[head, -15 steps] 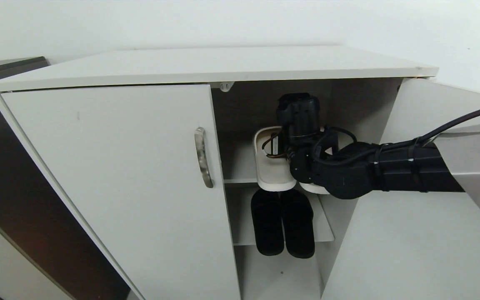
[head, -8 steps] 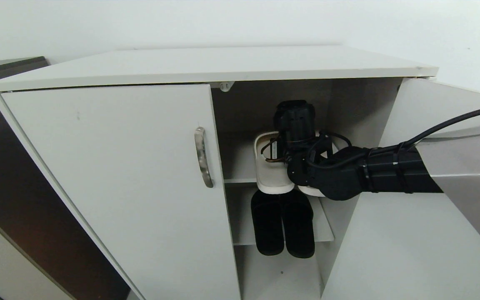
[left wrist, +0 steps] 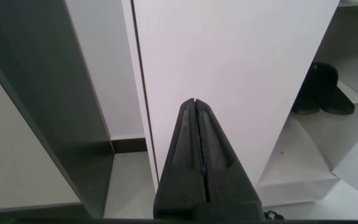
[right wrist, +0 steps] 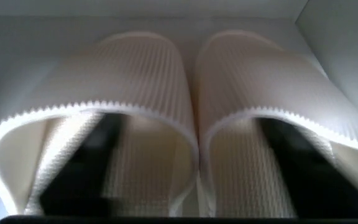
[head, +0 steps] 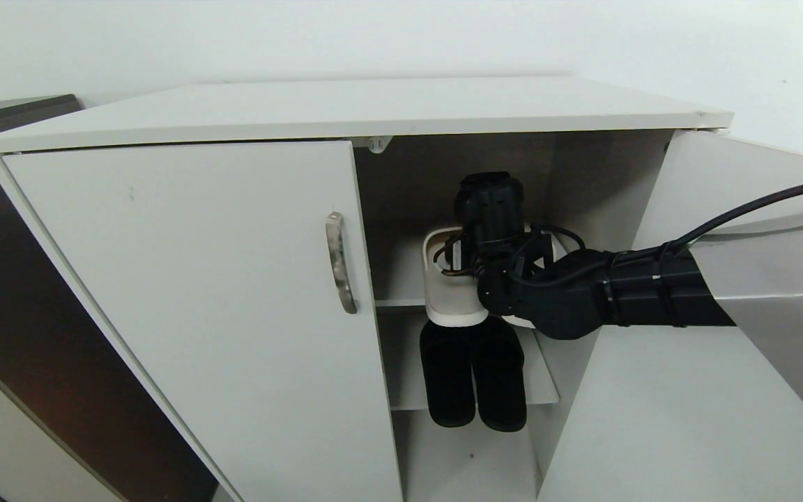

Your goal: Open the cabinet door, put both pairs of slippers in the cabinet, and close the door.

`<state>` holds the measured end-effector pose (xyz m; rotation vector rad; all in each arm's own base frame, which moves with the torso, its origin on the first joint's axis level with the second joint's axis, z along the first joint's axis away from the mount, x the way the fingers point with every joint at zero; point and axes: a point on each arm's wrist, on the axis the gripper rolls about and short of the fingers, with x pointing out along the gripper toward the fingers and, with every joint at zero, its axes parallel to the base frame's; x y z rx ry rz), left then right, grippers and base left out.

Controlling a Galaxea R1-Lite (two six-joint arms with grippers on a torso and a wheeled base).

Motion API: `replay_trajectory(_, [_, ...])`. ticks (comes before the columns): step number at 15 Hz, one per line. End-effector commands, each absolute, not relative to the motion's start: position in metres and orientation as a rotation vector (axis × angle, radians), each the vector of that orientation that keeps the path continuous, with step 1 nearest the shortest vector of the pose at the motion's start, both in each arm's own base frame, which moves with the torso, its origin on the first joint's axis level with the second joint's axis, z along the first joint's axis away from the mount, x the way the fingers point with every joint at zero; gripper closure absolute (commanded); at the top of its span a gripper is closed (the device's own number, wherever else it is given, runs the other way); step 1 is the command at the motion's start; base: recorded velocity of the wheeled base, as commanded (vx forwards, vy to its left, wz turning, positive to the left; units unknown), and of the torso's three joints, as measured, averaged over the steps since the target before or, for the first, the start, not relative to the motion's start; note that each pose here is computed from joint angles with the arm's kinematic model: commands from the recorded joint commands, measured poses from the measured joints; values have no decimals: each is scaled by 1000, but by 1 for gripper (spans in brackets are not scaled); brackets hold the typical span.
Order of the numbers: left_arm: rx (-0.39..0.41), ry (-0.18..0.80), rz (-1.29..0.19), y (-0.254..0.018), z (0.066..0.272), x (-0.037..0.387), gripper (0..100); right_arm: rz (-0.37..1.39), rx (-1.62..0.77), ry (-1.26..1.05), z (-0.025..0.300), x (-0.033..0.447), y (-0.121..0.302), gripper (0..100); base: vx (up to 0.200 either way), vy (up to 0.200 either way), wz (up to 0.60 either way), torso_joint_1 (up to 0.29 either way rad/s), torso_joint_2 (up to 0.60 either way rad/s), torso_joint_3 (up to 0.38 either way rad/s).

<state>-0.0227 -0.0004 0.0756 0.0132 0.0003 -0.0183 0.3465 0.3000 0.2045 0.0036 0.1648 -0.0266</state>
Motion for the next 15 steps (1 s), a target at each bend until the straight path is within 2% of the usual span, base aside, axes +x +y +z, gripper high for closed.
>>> replay_trajectory(1, [14, 0, -18, 0, 76, -23, 100, 1, 2, 162, 214, 328, 300, 0, 0, 0, 0, 0, 0, 0])
replay_trajectory(6, [14, 0, -18, 0, 76, -23, 100, 59, 13, 143, 225, 286, 295, 0, 0, 0, 0, 0, 0, 0])
replay_trajectory(9, [12, 0, -18, 0, 76, -23, 100, 146, 11, 139, 212, 233, 283, 0, 0, 0, 0, 0, 0, 0])
replay_trajectory(12, [12, 0, -20, 0, 76, -23, 100, 197, 13, 133, 200, 209, 279, 0, 0, 0, 0, 0, 0, 0])
replay_trajectory(13, [12, 0, -18, 0, 76, -23, 100, 203, 13, 130, 200, 207, 281, 100, 0, 0, 0, 0, 0, 0])
replay_trajectory(15, [12, 0, -18, 0, 76, -23, 100, 207, 0, 133, 197, 207, 282, 100, 0, 0, 0, 0, 0, 0])
